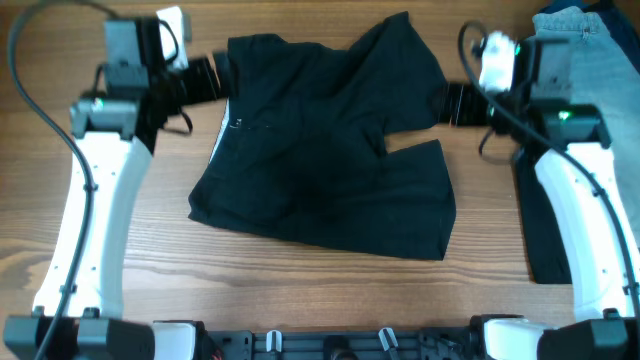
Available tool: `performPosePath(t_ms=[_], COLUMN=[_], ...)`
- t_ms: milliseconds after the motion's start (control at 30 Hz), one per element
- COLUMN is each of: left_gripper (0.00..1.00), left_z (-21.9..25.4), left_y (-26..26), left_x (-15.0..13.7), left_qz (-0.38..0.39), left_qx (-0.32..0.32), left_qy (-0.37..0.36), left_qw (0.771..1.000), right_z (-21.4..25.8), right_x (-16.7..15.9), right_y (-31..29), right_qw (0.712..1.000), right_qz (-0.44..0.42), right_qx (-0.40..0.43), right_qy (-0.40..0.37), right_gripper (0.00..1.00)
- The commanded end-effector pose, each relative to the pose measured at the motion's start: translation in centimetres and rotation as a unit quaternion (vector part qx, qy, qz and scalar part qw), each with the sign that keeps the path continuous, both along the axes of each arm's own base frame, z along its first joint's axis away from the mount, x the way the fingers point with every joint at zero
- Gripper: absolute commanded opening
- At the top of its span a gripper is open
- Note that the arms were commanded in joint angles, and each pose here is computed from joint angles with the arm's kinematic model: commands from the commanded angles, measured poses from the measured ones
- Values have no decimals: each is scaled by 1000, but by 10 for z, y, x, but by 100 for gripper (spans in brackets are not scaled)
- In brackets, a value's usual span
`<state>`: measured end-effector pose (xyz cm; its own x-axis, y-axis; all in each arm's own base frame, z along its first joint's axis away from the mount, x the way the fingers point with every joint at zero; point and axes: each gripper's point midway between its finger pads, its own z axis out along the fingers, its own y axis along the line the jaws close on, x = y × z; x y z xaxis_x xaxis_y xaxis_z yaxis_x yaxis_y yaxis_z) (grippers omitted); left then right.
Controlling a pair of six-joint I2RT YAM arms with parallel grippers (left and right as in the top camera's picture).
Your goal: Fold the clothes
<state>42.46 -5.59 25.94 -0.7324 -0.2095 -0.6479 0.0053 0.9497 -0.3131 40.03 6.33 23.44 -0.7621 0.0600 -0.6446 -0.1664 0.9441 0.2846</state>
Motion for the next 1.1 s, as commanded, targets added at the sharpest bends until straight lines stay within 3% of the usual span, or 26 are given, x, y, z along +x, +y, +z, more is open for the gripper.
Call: performPosePath(t_ms=[0, 167, 233, 367, 600, 867, 933, 1000, 1067], left_gripper=[100, 100, 100, 100, 99, 96, 83, 52, 36], left_z=[1, -41, -75, -134, -209, -272, -269, -259, -251], left_y=[3, 1, -1, -7, -26, -18, -19, -22, -25], left_x=[43, 105, 128, 152, 185, 197, 202, 211, 217], left_qz=[5, 7, 6, 5, 5, 22, 22, 21, 21], left_qx=[22, 26, 26, 35, 53, 67, 65, 60, 58], left_qy=[-2, 11, 22, 38, 25, 30, 15, -9, -26], left_qw=[1000, 1000, 999, 999, 998, 997, 998, 998, 998], right_z=[25, 14, -16, -77, -138, -145, -148, -153, -158], right_x=[48, 130, 167, 209, 236, 250, 252, 253, 255], right_y=[0, 6, 13, 21, 29, 28, 27, 27, 29], right_qw=[998, 997, 997, 997, 996, 993, 993, 993, 994], right_qz=[14, 18, 23, 26, 31, 30, 24, 12, 8], right_qx=[-25, -26, -26, -25, -26, -43, -45, -40, -37], right_qy=[-52, -77, -74, -71, -78, -110, -110, -107, -106], right_gripper=[80, 84, 84, 84, 84, 80, 76, 69, 60])
